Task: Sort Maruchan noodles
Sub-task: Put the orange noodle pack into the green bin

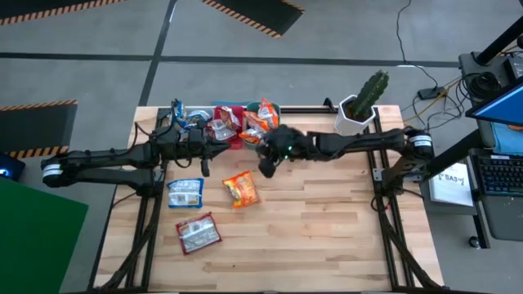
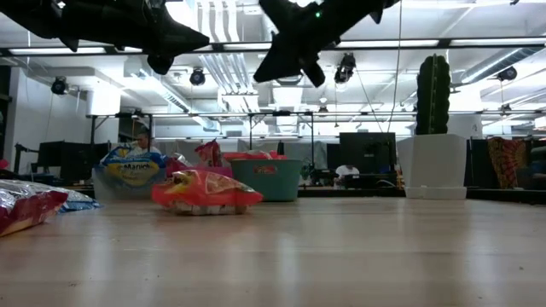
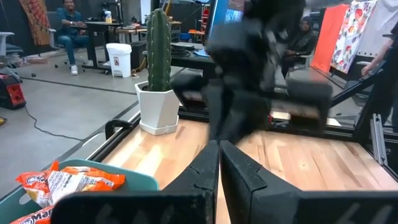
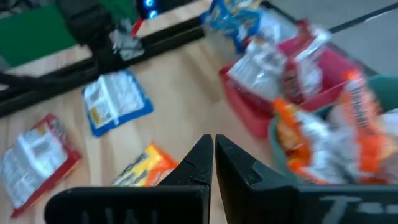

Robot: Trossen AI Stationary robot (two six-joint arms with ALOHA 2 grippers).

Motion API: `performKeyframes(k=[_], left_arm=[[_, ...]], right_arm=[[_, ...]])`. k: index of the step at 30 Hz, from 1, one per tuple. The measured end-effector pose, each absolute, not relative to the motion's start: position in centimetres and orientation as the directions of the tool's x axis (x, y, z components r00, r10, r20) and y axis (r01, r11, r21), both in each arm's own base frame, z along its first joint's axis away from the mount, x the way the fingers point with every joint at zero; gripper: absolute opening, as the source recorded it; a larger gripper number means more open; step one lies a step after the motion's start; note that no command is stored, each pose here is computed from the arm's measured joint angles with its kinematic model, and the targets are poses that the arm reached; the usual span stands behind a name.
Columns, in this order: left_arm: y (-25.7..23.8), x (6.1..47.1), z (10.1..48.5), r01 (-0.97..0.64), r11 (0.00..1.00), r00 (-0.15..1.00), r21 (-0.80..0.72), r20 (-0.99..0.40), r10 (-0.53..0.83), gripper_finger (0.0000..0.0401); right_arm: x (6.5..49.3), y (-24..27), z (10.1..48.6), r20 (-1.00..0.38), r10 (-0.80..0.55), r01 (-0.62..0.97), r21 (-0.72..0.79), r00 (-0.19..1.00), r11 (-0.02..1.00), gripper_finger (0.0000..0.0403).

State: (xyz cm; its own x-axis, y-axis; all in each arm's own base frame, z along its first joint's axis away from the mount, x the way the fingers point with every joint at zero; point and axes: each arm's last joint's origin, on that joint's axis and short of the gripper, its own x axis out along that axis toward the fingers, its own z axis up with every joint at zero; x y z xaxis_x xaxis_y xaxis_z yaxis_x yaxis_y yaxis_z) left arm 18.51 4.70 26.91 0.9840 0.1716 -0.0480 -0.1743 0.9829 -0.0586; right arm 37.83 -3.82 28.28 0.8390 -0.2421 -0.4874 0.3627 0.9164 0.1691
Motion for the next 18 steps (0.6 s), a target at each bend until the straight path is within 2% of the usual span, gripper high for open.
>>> performKeyframes(k=[4, 9, 14, 18], left_arm=[[4.7, 18.5, 26.9, -0.174, 0.983, 0.984, -0.058, -0.047, 0.172, 0.0], [4.7, 18.5, 26.8, -0.175, 0.982, 0.983, -0.068, -0.061, 0.171, 0.0], [4.4, 18.5, 26.4, -0.109, 0.986, 0.99, -0.129, -0.101, 0.096, 0.0], [3.8, 18.7, 25.7, -0.05, 0.985, 0.987, -0.166, -0.161, 0.023, 0.0]], right_arm=[[37.0, -4.6, 29.2, -0.49, -0.26, 0.378, 0.159, 0.832, 0.912, 0.0008], [36.0, -3.7, 28.5, -0.595, -0.226, 0.397, 0.173, 0.771, 0.901, 0.0008], [35.3, -0.7, 25.7, -0.717, -0.153, 0.413, 0.202, 0.68, 0.888, 0.0009], [34.6, 1.3, 23.4, -0.763, -0.114, 0.417, 0.215, 0.636, 0.883, 0.0009]])
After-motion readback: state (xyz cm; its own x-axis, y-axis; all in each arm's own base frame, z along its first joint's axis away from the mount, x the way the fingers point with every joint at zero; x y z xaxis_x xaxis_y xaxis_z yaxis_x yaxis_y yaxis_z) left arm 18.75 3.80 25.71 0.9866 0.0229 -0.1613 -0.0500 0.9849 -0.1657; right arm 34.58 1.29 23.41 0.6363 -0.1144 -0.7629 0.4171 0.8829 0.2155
